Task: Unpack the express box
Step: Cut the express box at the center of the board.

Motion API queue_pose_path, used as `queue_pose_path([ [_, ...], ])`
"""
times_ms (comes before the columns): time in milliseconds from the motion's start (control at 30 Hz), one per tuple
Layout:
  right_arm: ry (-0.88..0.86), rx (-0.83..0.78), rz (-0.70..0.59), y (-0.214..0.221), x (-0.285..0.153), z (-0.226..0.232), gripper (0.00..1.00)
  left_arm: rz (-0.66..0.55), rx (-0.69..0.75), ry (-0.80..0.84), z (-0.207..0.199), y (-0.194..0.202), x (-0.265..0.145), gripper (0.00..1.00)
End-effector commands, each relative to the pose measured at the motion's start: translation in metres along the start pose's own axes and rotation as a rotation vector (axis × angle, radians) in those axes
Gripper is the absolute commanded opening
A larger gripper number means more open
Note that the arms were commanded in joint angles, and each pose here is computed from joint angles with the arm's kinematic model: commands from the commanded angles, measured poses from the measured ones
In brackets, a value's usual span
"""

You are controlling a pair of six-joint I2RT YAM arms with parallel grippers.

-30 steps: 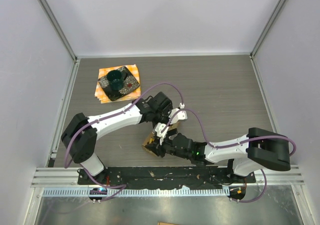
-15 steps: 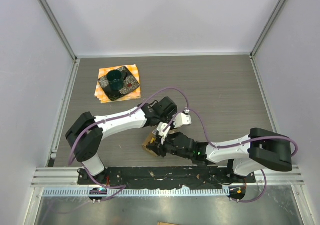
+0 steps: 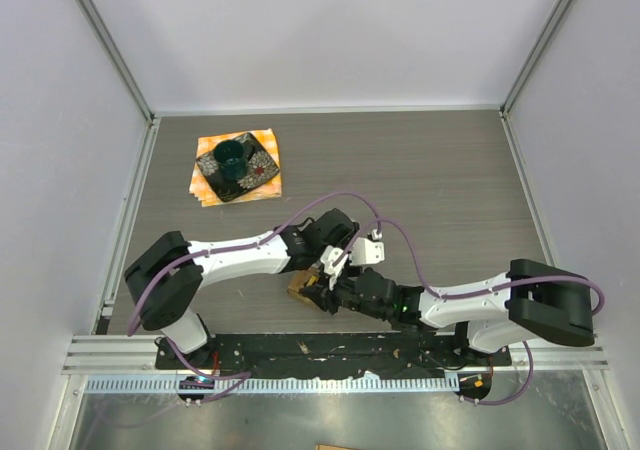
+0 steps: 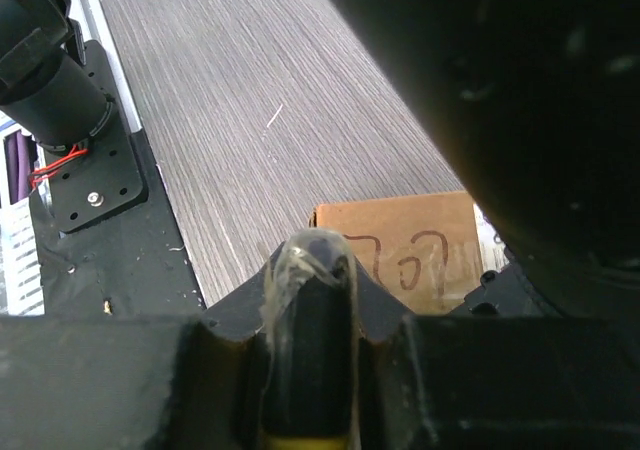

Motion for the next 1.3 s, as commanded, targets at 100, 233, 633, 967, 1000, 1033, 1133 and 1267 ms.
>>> queue_pose_path([
  [100, 0.024, -0.021, 0.314, 0.066, -0.030, -0.009, 0.01, 0.255, 0.229, -0.047, -0.005, 0.062, 0.016, 0.48],
  [233, 0.009, -0.004, 0.327, 0.069, -0.031, -0.007, 0.01, 0.269, 0.236, -0.015, -0.011, 0.068, 0.015, 0.45],
  [633, -0.019, -0.021, 0.352, 0.064, -0.041, -0.005, 0.01, 0.311, 0.297, 0.186, -0.038, 0.091, 0.006, 0.03],
  [967, -0.060, -0.026, 0.374, 0.077, -0.033, 0.000, 0.01, 0.276, 0.294, 0.266, -0.047, 0.086, 0.002, 0.02],
  [1000, -0.066, -0.034, 0.368, 0.078, -0.030, 0.001, 0.01, 0.263, 0.286, 0.278, -0.048, 0.081, 0.001, 0.03],
  [1033, -0.075, -0.037, 0.373, 0.080, -0.029, 0.001, 0.01, 0.259, 0.271, 0.282, -0.048, 0.079, 0.001, 0.05],
  [1133, -0.096, -0.040, 0.395, 0.091, -0.022, 0.004, 0.01, 0.225, 0.236, 0.312, -0.050, 0.067, -0.002, 0.05],
  [1267, -0.061, -0.021, 0.431, 0.103, -0.015, 0.002, 0.01, 0.205, 0.220, 0.321, -0.050, 0.059, -0.003, 0.04],
])
Point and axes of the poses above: each gripper's point midway between its finger pads, its own x axis out along the fingers, its own z axis along the line the jaws close on, y = z × x, the point moved 5 cm from there along -x, back along the fingers, and after that the axes turned 8 degrees about -x, right-handed, at the moved point
